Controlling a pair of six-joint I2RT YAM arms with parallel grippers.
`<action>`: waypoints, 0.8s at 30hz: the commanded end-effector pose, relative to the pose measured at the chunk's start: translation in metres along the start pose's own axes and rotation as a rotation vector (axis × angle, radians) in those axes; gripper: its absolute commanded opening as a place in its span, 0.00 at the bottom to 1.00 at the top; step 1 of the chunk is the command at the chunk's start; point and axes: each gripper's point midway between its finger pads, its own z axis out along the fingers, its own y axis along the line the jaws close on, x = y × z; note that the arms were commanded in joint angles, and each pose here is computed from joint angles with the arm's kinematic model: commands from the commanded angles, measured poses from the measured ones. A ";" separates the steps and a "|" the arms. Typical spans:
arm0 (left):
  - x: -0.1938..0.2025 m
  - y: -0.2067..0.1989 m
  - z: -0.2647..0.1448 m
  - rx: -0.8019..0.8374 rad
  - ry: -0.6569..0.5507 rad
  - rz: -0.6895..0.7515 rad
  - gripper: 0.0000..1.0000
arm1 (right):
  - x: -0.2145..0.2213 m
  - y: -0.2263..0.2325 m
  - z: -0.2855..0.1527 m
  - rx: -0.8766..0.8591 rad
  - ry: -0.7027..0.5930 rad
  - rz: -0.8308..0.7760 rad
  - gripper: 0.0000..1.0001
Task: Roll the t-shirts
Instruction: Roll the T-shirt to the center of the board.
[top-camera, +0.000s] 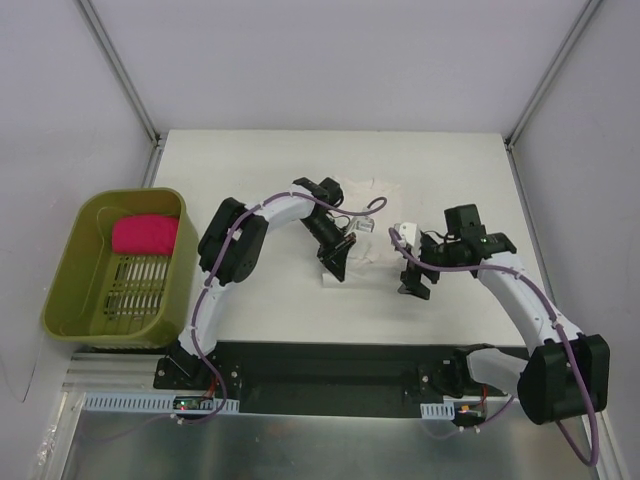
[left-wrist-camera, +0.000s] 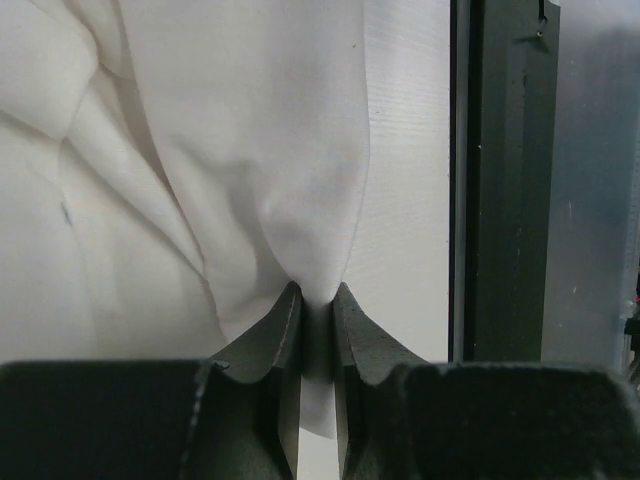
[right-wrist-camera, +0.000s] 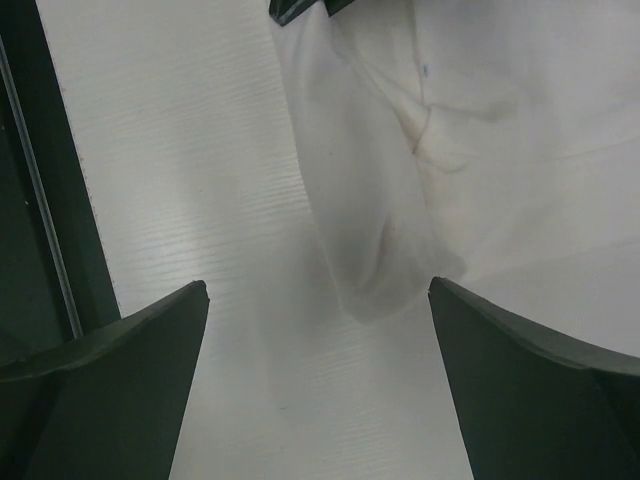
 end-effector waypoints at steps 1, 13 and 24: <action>-0.004 -0.011 -0.003 0.072 -0.031 -0.044 0.00 | -0.006 0.001 0.010 -0.016 -0.010 -0.215 0.96; -0.010 -0.006 -0.008 0.098 -0.054 -0.068 0.00 | 0.010 0.000 0.060 -0.116 0.066 -0.294 0.96; -0.013 -0.010 -0.027 0.152 -0.077 -0.179 0.02 | 0.028 -0.017 0.084 -0.099 0.185 -0.270 0.46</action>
